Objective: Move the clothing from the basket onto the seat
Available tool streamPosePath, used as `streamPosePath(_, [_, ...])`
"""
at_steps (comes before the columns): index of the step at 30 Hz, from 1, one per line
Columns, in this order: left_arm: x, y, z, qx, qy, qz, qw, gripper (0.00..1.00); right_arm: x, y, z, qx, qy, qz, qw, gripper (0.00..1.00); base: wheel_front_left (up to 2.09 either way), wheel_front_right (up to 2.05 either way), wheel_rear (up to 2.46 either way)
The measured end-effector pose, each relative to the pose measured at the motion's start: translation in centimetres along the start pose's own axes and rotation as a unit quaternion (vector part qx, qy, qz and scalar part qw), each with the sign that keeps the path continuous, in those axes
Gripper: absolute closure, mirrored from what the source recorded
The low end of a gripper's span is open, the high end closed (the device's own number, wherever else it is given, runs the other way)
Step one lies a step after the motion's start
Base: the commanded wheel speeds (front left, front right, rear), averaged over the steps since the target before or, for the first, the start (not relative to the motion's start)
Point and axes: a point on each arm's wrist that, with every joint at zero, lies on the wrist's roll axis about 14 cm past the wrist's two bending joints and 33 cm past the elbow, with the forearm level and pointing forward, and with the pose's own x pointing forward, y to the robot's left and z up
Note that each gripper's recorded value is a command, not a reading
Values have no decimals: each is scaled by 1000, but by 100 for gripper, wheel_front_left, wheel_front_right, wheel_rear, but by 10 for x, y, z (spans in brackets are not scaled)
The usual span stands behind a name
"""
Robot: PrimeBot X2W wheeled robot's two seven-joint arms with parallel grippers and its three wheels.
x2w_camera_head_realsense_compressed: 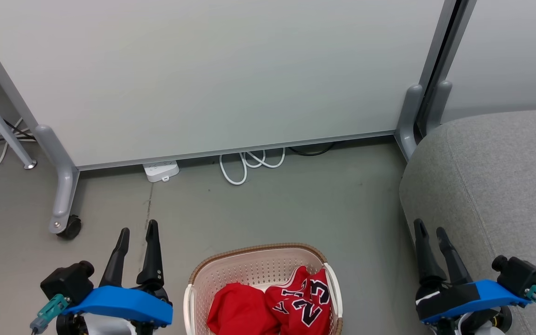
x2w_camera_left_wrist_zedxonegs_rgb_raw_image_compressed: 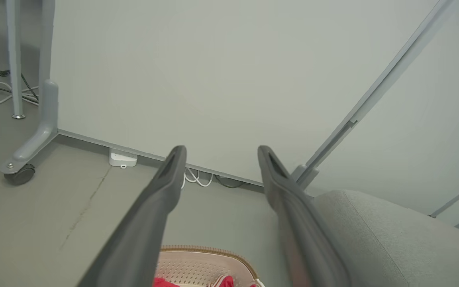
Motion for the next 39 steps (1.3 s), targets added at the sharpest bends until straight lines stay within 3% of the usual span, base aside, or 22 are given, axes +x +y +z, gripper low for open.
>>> streamPosePath(39, [1,-21,-3,184,-20,-50,981,0,2,21,-12,-179,3,53,982,0,0,0,0])
